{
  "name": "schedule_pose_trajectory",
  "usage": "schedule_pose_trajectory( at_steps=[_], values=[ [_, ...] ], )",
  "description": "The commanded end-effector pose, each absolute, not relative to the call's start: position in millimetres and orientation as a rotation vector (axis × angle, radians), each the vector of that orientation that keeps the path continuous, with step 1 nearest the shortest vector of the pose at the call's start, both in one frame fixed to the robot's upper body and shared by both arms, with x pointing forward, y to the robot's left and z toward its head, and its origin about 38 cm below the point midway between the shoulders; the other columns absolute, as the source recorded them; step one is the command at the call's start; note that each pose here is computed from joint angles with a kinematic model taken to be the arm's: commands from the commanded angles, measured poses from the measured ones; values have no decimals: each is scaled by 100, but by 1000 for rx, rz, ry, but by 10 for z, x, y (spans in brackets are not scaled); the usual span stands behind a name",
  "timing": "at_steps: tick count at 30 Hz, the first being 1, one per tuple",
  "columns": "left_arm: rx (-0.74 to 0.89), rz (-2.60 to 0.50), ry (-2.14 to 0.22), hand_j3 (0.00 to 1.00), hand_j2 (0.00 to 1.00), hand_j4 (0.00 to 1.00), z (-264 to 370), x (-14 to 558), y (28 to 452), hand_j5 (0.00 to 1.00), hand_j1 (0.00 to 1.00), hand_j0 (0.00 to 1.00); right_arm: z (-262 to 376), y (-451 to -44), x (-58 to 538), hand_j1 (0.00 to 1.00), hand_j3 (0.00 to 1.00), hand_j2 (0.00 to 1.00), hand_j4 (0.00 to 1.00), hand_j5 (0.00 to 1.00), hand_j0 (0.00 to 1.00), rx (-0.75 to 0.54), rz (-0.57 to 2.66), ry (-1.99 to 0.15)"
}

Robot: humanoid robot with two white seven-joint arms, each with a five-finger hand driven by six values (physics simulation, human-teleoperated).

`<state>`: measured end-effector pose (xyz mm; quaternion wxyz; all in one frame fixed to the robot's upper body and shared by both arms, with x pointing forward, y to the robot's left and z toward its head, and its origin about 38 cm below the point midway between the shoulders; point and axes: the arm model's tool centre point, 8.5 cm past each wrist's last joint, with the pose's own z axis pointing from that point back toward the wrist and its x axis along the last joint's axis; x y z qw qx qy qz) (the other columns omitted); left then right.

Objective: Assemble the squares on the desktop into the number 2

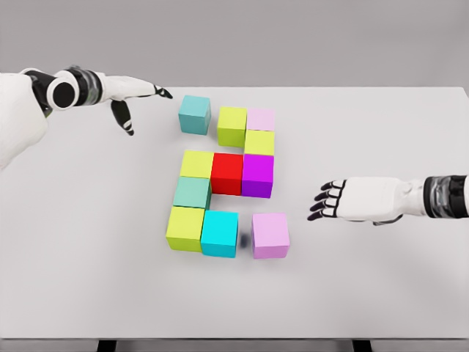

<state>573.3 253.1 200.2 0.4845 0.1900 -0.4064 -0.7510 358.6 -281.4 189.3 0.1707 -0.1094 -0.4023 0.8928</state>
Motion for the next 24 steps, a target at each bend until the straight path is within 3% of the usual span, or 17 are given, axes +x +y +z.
schedule_pose_trajectory(
  at_steps=[1, 17, 24],
  values=[
    [454, -1841, -1001, 100, 100, 100, 2007, 5728, 2464, 100, 100, 100, 1854, -2782, 3568, 100, 100, 100, 100, 100, 100, -289, 2537, -1145],
    [391, -1988, -1111, 100, 100, 100, 2116, 5547, 2312, 100, 100, 100, 1667, -2318, 3509, 100, 100, 100, 100, 100, 100, -163, 2575, -1241],
    [356, -2030, -1134, 100, 100, 100, 2087, 5500, 2266, 100, 100, 100, 1654, -2314, 3501, 100, 100, 100, 100, 100, 100, -157, 2577, -1238]
  ],
)
